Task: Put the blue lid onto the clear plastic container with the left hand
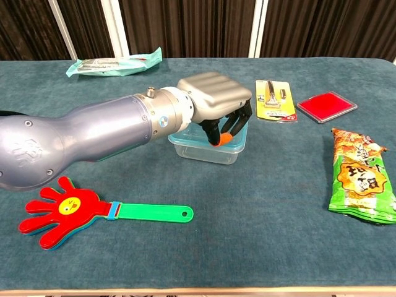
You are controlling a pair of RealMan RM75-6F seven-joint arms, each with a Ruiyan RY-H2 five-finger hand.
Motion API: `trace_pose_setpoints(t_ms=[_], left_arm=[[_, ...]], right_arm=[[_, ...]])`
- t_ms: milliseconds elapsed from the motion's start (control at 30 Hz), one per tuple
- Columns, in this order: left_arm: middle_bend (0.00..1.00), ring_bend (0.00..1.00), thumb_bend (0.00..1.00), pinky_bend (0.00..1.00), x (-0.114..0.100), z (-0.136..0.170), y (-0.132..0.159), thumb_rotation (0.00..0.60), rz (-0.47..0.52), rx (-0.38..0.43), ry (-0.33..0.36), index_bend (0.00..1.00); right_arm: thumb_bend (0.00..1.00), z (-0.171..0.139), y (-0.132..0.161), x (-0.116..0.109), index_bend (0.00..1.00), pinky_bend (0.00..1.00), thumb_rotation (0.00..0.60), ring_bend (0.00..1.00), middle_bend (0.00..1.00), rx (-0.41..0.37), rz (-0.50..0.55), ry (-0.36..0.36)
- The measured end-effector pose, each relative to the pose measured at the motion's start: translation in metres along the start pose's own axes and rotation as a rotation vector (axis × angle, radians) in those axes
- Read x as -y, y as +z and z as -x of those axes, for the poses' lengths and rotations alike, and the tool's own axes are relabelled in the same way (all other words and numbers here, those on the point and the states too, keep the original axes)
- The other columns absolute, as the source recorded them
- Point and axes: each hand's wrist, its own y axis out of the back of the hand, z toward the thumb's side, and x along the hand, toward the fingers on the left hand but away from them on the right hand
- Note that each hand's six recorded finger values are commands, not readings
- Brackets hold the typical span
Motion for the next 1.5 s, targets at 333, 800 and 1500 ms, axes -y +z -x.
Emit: trace_pose_setpoints(t_ms=[333,800,1500], left_arm=[[0.55,0.32,0.56,0.18,0.005,-0.001,0.005,0.6,0.001,0.011,-0.015,0.67],[0.54,0.32,0.56,0.18,0.017,-0.003,0.013,0.6,-0.069,0.024,-0.015,0.67],[0.54,0.31,0.56,0.18,0.033,-0.005,0.006,0.6,-0.123,0.009,-0.04,0.67]], right_arm=[[0.34,-0.001,-0.001,0.001,0.0,0.0,0.6,0.0,0.01,0.003,0.0,-0.001],[0.34,-0.001,-0.001,0.0,0.0,0.0,0.6,0.0,0.01,-0.001,0.004,-0.002],[0.34,-0.001,-0.002,0.0,0.0,0.0,0.6,0.0,0.01,0.001,0.004,-0.002]])
